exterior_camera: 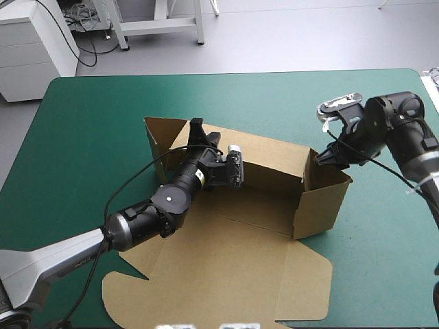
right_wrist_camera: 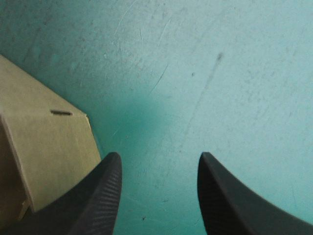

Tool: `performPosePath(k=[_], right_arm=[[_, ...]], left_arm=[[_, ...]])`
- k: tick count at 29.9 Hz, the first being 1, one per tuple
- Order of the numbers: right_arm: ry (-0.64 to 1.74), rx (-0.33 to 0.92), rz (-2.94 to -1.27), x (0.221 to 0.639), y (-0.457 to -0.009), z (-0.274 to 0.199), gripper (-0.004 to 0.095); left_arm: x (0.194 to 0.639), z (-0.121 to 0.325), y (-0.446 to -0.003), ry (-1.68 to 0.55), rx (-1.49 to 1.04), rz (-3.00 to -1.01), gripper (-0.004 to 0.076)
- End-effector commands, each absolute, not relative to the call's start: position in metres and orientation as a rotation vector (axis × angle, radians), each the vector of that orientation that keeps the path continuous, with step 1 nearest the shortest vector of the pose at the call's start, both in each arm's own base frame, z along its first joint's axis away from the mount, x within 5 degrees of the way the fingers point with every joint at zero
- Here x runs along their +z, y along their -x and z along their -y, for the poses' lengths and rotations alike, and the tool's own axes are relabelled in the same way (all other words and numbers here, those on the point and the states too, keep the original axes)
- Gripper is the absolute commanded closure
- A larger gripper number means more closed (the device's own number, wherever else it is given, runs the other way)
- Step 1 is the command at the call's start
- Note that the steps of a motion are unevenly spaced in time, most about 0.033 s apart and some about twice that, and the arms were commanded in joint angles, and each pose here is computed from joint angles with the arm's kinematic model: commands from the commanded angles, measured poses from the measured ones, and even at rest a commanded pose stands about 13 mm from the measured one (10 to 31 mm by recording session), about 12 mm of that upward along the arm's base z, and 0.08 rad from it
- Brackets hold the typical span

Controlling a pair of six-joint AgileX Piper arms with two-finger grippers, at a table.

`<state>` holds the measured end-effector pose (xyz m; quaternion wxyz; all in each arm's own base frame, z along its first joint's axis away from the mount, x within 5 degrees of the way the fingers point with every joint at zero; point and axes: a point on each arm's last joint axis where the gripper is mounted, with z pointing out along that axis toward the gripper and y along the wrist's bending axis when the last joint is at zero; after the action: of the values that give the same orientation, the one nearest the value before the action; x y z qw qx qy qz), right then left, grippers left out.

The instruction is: Fold the box

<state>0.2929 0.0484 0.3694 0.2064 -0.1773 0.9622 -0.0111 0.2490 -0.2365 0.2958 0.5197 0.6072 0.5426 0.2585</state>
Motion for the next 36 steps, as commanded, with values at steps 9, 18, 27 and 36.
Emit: performPosePath(k=[9, 18, 27, 36], right_arm=[[0.604, 0.291, -2.463, 0.368, -0.222, -0.060, 0.0468], [0.758, 0.455, -2.344, 0.340, -0.199, -0.071, 0.0468], [0.643, 0.529, -2.239, 0.339, -0.201, -0.076, 0.0481], [0.639, 0.379, -2.230, 0.337, -0.198, -0.102, 0.0533]], left_arm=[[0.314, 0.231, -0.248, -1.376, 0.634, -1.306, 0.0733], [0.314, 0.232, -0.248, -1.379, 0.628, -1.303, 0.0733], [0.314, 0.233, -0.248, -1.384, 0.620, -1.299, 0.0733], [0.314, 0.233, -0.247, -1.390, 0.614, -1.295, 0.0732]])
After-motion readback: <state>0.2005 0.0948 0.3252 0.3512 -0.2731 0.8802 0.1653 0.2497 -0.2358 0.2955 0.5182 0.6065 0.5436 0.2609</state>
